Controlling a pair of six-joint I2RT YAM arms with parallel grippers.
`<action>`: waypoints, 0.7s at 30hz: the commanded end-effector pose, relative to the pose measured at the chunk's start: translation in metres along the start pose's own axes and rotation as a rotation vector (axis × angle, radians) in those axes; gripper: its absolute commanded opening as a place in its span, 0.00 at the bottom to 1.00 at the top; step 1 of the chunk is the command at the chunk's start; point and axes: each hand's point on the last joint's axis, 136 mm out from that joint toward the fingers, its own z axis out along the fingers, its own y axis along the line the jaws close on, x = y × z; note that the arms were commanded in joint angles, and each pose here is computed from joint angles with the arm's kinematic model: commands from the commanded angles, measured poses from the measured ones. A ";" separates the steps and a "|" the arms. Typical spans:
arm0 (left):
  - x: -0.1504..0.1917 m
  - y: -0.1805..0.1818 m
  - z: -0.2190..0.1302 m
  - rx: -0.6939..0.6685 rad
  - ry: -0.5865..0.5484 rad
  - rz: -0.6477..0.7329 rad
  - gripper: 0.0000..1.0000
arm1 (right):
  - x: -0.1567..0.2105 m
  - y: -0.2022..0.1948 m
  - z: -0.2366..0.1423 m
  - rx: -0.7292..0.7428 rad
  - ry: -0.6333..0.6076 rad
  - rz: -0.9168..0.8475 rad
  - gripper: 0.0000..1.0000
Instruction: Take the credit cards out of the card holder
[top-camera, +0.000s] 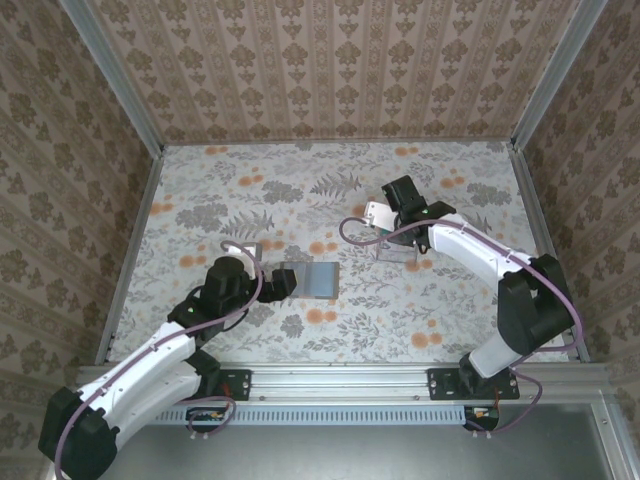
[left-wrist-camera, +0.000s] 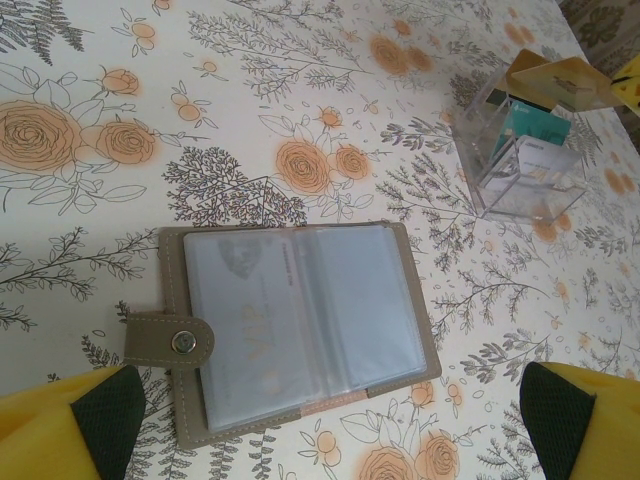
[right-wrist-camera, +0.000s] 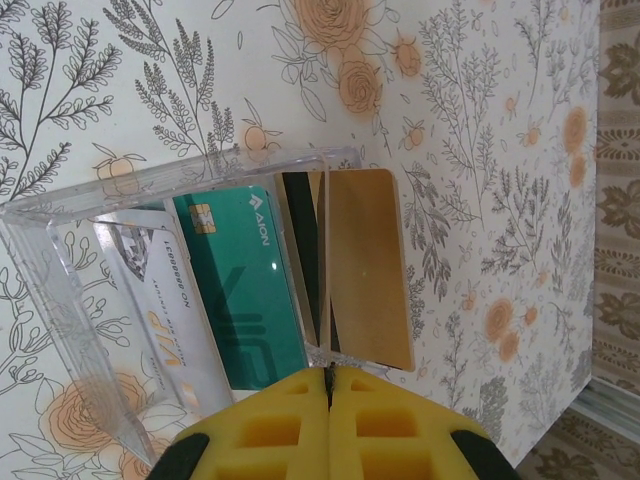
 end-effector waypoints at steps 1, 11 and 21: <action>0.009 0.005 -0.001 -0.019 0.020 -0.012 1.00 | 0.003 -0.010 0.004 0.021 0.011 -0.006 0.00; 0.008 0.005 -0.001 -0.019 0.019 -0.013 1.00 | 0.016 -0.004 0.013 0.001 0.024 -0.003 0.00; 0.009 0.007 0.000 -0.027 0.022 -0.011 1.00 | 0.012 -0.002 0.027 -0.021 0.039 0.010 0.00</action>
